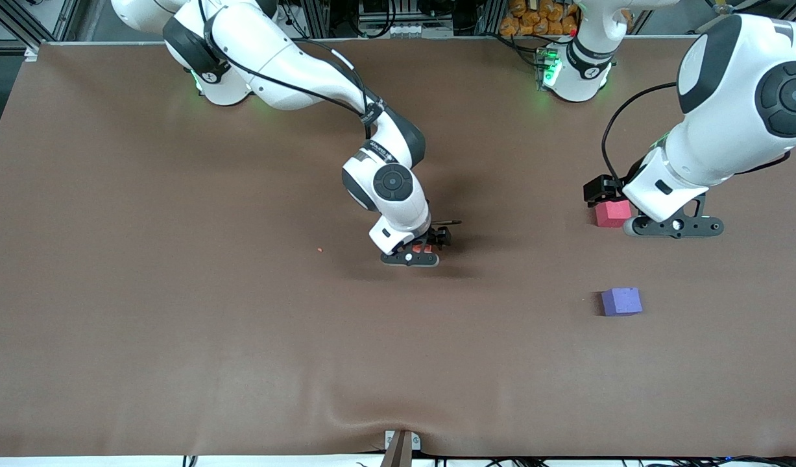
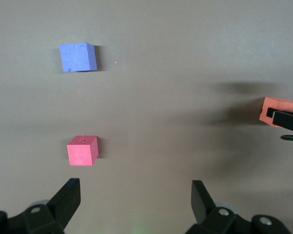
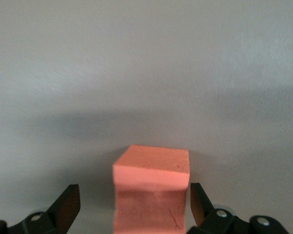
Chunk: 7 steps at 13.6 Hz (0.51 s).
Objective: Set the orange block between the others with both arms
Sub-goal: 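Set the orange cube down with the right gripper while the left gripper approaches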
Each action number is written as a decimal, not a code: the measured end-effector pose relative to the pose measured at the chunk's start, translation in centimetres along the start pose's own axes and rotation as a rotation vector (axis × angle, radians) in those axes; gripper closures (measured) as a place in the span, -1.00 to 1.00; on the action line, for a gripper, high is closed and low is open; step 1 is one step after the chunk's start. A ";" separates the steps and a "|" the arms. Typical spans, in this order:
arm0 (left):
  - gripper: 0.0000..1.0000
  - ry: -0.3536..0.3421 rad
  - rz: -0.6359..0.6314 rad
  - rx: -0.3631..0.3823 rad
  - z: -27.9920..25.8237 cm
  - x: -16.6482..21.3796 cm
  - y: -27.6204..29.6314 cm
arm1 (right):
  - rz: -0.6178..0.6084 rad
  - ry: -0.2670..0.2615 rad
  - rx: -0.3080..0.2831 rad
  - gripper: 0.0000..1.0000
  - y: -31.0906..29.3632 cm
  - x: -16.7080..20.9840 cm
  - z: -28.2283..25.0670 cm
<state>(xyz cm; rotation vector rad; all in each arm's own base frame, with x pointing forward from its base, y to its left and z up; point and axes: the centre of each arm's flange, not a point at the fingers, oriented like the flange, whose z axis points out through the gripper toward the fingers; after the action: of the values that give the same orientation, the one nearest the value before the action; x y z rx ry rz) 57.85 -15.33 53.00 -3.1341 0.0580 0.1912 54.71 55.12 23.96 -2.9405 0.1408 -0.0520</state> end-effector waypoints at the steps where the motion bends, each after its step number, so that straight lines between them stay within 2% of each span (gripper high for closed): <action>1: -1.00 -0.005 0.003 0.000 0.3 0.1 0.2 | 0.003 0.008 0.004 -1.00 -0.1 0.5 -1.4; 3: -1.00 -0.019 0.016 0.001 1.3 0.5 1.0 | 0.020 0.023 0.001 -1.00 0.4 2.1 -5.0; 5: -1.00 -0.029 0.034 -0.001 2.2 1.1 2.1 | 0.052 0.048 0.001 -1.00 2.6 5.2 -9.5; 7: -1.00 -0.045 0.056 -0.003 3.6 1.9 3.6 | 0.036 0.032 -0.046 -1.00 7.3 8.9 -14.1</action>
<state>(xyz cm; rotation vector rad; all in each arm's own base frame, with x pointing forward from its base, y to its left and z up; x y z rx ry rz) 59.15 -18.93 49.24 -3.1319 0.1462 0.2627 62.32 44.37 36.59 -2.9826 0.2022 -0.0911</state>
